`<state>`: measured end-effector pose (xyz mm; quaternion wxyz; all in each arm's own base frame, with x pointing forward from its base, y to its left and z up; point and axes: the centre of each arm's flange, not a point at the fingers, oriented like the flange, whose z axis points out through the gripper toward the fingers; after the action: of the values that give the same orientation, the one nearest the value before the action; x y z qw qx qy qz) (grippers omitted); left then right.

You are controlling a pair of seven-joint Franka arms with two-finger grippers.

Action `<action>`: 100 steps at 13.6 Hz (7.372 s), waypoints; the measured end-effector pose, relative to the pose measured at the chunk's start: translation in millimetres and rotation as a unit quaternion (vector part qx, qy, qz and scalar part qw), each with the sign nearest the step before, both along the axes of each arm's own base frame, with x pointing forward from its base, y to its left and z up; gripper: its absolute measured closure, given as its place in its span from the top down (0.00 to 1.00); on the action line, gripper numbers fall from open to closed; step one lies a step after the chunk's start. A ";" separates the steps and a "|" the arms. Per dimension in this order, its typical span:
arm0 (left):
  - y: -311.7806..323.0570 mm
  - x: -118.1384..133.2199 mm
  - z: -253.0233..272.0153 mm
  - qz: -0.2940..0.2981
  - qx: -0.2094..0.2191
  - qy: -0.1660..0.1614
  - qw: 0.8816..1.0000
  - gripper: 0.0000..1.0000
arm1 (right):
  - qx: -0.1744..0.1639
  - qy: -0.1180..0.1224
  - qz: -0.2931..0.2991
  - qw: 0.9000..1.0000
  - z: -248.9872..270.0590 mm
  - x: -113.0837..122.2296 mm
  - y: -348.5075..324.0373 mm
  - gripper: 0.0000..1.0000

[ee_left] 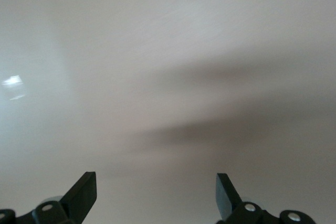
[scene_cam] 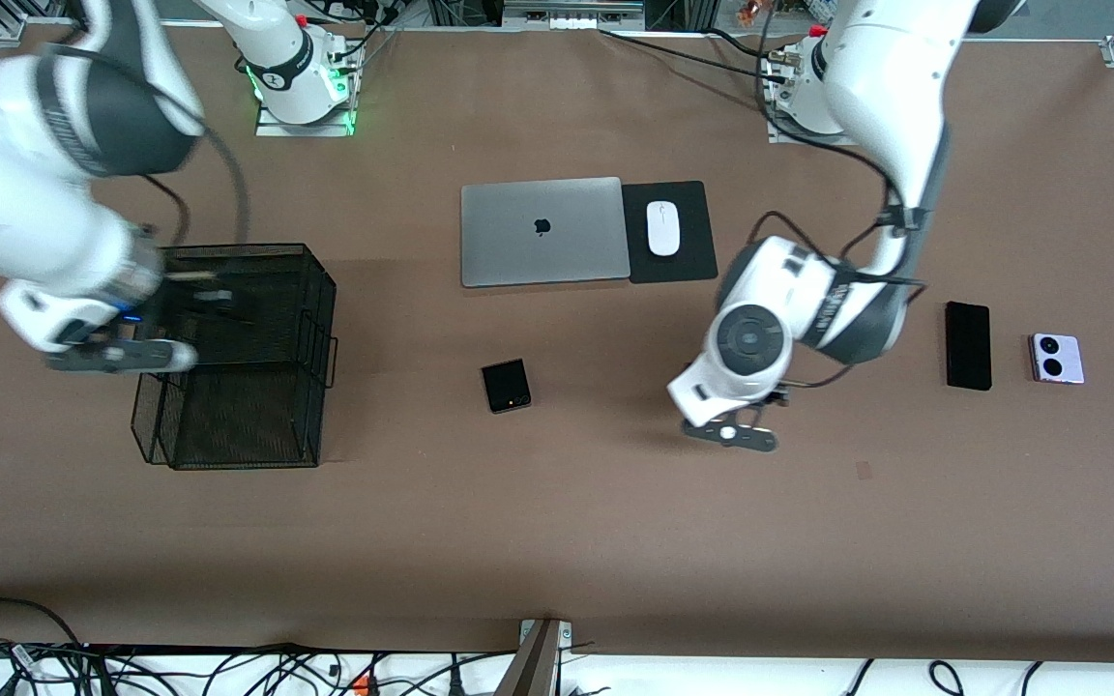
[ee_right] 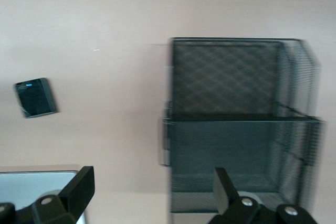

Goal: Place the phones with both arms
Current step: 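Grasp the flip phone with the right gripper while the left gripper reaches the bar phone, then lift the flip phone with the right gripper while the left gripper grasps the bar phone, then carry the flip phone with the right gripper into the mesh basket, then release the flip phone in the basket while the left gripper carries the bar phone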

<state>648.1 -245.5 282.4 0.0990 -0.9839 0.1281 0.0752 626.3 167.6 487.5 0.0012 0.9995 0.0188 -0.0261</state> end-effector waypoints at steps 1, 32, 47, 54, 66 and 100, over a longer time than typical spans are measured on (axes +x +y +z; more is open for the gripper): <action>23.3 -1.9 3.6 -0.014 0.002 0.010 1.000 1.00 | 0.001 0.000 0.003 1.000 -13.0 0.2 32.8 1.00; 439.6 -110.0 -72.7 0.018 -0.079 -0.067 0.994 1.00 | 0.055 -0.059 0.076 0.994 -305.9 -29.9 252.7 1.00; 449.3 -119.4 -118.6 0.058 -0.090 -0.095 0.990 1.00 | 0.050 -0.064 0.090 0.993 -316.4 -34.1 257.2 0.93; 448.8 -120.1 -123.3 0.070 -0.091 -0.097 0.989 1.00 | 0.049 -0.067 0.091 0.992 -313.8 -32.9 257.3 0.80; 447.5 -119.0 -120.7 0.080 -0.090 -0.102 0.987 0.82 | -0.087 -0.021 -0.039 0.995 -57.2 24.5 48.8 0.80; 190.2 -36.2 -57.8 0.141 -0.103 -0.079 0.981 0.81 | 0.001 0.017 0.011 1.000 -135.6 -93.7 -189.1 1.00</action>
<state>612.0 -55.3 224.6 -0.0050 -0.9999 -0.0134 -0.0029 532.5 -21.5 352.0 -0.0002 0.9986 0.0294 -0.0430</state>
